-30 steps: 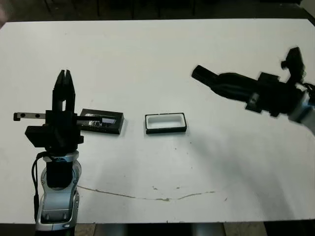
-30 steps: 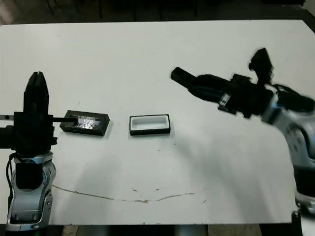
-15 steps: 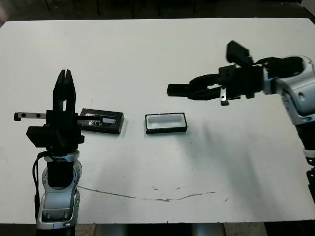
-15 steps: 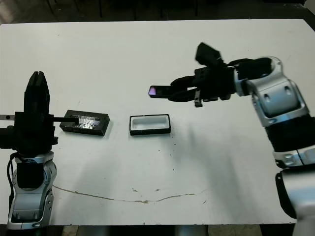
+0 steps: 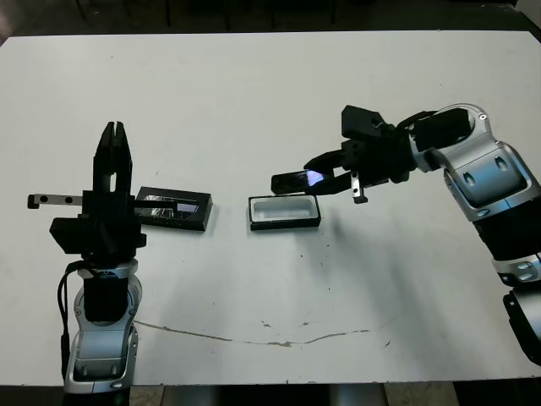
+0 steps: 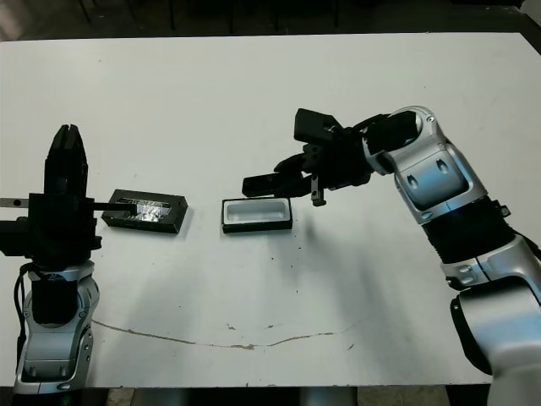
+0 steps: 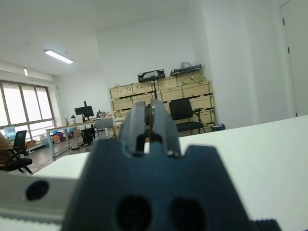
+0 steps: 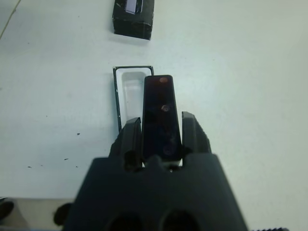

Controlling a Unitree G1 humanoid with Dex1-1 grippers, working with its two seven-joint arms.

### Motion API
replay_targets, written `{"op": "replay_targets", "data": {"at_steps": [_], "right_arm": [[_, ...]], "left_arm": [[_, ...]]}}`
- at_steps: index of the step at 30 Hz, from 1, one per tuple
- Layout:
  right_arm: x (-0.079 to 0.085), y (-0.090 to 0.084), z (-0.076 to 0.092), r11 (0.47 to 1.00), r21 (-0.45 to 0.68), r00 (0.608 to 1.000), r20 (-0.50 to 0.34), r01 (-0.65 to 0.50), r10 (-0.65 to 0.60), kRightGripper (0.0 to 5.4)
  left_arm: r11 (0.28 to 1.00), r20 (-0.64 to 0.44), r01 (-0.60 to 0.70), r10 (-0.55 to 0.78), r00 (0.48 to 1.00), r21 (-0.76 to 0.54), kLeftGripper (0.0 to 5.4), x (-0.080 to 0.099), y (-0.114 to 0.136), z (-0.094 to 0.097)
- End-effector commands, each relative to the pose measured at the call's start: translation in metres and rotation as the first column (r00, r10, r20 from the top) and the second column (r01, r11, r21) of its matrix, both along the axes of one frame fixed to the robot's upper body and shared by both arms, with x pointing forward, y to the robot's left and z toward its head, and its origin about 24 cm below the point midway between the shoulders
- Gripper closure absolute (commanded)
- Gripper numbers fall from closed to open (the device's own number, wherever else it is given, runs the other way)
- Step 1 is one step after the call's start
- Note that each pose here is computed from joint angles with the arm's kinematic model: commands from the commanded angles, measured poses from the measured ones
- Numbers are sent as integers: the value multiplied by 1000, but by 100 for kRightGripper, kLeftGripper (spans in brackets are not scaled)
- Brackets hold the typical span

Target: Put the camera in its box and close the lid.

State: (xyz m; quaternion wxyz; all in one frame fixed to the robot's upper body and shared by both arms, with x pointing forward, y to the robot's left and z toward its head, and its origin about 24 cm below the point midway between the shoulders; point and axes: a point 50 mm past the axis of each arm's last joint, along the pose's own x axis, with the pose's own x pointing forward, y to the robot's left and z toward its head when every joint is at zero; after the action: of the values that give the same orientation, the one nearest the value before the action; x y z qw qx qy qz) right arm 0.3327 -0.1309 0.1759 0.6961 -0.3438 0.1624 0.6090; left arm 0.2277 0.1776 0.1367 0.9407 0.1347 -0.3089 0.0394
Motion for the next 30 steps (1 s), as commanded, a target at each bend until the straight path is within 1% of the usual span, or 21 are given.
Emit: {"op": "replay_targets", "data": {"at_steps": [1,9,17,24,30], "right_arm": [[0,1,-8,1000,-14,999,-45,-10,9,468],[0,5,-15,1000,-8,994,-104,-28,27,468],[-2,9,-17,998,-18,993,-107,-52,50,468],[-3,12,-22,997,-25,989,-133,-67,63,468],[-2,16,-27,996,-58,990,-124,-74,66,468]], "left_arm": [[1000,-24,-1,1,1000,-8,540,1,1,-4],[1000,-23,-5,5,1000,-1,540,2,0,-4],[1000,-24,0,0,1000,-9,540,1,-1,-4],[1000,-27,-4,3,1000,-7,540,1,-1,-4],[1000,-31,-7,6,1000,-13,540,0,-2,-5]]}}
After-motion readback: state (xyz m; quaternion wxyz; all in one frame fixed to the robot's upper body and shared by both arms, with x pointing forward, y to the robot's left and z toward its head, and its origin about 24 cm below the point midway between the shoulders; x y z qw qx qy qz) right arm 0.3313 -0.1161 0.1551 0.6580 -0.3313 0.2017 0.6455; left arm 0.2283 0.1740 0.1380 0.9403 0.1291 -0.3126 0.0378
